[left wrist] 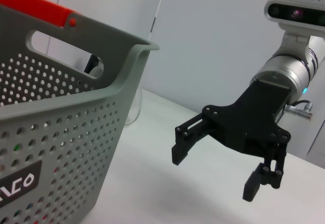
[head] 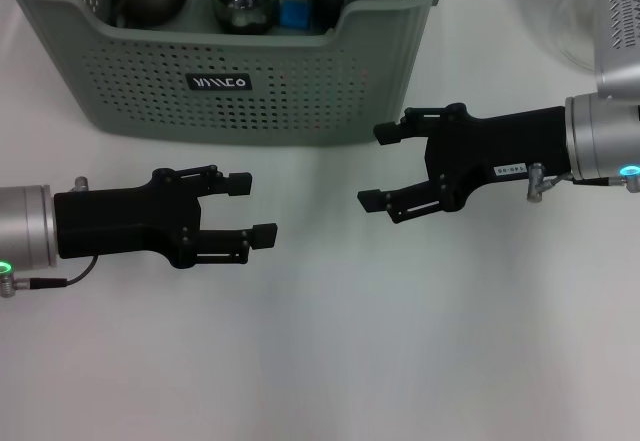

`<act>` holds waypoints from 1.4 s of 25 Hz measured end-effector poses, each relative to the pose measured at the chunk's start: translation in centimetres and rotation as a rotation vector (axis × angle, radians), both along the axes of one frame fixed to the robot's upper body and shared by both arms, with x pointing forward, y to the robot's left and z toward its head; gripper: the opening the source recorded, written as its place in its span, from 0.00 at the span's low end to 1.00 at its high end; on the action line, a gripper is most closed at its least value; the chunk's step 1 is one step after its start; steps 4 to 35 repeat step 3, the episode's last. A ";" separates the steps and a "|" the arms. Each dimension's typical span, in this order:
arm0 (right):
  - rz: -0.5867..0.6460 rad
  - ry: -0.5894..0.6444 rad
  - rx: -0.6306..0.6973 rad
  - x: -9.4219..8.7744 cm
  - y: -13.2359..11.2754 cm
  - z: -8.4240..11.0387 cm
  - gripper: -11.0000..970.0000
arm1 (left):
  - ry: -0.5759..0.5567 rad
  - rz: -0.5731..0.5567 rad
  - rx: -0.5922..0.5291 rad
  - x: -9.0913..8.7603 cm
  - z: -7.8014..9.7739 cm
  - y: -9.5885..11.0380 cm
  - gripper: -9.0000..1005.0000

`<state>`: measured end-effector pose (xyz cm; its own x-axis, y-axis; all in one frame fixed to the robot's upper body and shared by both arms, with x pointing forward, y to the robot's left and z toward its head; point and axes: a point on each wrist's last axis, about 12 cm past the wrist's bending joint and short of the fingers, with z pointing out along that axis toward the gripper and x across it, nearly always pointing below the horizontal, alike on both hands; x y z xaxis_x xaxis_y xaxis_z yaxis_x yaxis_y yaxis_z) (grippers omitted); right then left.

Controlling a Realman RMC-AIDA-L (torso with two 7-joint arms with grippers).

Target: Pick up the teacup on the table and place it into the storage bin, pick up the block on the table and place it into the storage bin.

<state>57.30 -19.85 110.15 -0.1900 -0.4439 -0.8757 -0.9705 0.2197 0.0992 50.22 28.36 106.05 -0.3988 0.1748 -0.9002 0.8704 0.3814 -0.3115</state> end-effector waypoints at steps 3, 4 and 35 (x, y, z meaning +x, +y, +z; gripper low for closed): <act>-0.007 -0.001 0.004 0.1 -0.1 0.1 0.98 | 0.001 0.001 0.000 0.0 0.0 0.0 0.83; -0.007 -0.001 0.004 0.1 -0.1 0.1 0.98 | 0.001 0.001 0.000 0.0 0.0 0.0 0.83; -0.007 -0.001 0.004 0.1 -0.1 0.1 0.98 | 0.001 0.001 0.000 0.0 0.0 0.0 0.83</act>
